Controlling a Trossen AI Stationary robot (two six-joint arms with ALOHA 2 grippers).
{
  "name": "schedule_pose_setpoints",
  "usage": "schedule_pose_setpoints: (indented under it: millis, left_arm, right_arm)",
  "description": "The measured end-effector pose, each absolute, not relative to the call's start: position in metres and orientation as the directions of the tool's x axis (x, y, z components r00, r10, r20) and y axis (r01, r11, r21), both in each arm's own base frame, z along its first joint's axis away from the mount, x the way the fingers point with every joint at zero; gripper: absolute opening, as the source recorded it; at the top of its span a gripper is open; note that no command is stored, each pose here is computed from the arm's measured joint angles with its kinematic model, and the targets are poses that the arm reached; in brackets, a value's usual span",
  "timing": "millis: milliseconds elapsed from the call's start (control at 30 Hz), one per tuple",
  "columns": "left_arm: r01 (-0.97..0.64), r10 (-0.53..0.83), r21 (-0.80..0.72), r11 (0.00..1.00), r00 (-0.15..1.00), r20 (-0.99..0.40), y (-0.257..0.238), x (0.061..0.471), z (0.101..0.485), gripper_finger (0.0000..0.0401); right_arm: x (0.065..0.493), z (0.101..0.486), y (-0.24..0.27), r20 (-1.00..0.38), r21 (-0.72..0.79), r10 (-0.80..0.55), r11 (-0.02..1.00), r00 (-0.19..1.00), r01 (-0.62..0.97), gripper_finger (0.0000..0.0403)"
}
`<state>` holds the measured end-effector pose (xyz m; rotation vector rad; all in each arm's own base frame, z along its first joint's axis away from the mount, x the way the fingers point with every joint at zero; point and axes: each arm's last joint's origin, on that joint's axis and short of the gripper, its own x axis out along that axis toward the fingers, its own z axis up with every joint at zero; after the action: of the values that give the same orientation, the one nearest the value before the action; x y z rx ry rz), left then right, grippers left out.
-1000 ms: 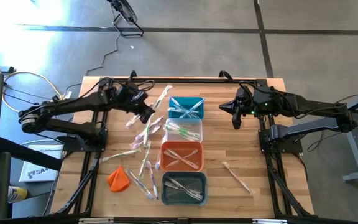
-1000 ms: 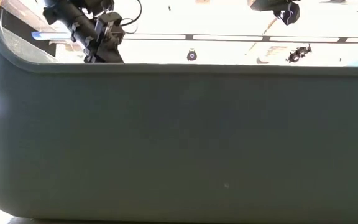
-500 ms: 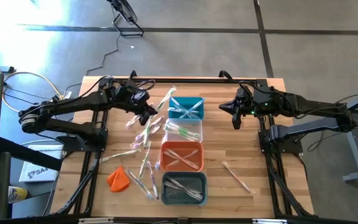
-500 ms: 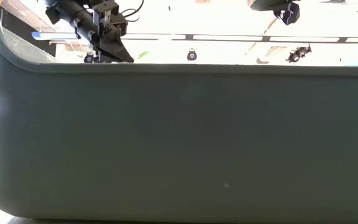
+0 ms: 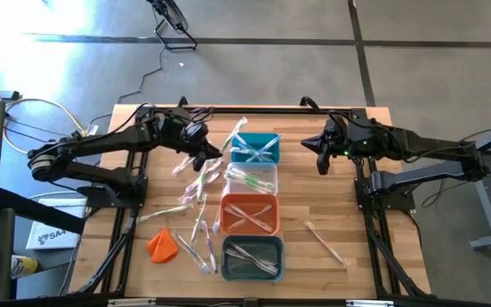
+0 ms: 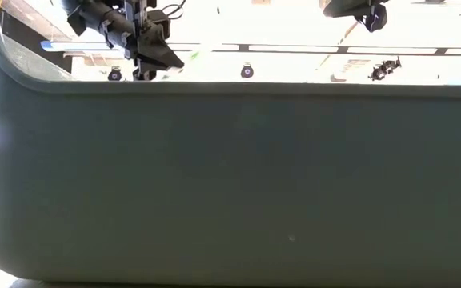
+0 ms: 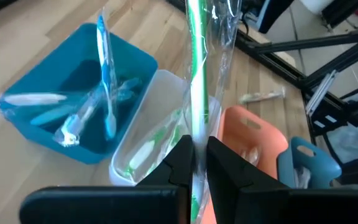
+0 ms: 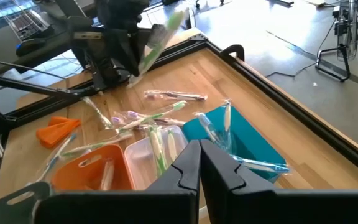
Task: Pick & Place Toothbrushes
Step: Put the green toothbrush into the transparent bin
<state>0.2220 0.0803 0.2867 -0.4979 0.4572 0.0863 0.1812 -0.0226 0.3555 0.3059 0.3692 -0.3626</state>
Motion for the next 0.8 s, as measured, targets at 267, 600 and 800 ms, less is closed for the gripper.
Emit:
schedule_pose_setpoints:
  millis: [267, 600, 800]
  left_arm:
    - [-0.188, -0.041, -0.452, 0.872, 0.892, -0.450, 0.080, 0.224, 0.284, 0.0022]
    - [-0.149, -0.091, -0.426, 0.893, 0.864, -0.494, 0.058, 0.244, 0.271, 0.0022]
    - [-0.163, -0.070, -0.403, 0.901, 0.860, -0.506, 0.055, 0.260, 0.260, 0.0022]
  right_arm:
    - [0.181, 0.355, -0.023, -0.401, 0.221, -0.286, 0.891, 0.870, 0.395, 0.0002]
    - [0.181, 0.355, -0.023, -0.401, 0.221, -0.287, 0.891, 0.870, 0.396, 0.0002]
    - [0.181, 0.355, -0.023, -0.401, 0.225, -0.286, 0.890, 0.870, 0.397, 0.0002]
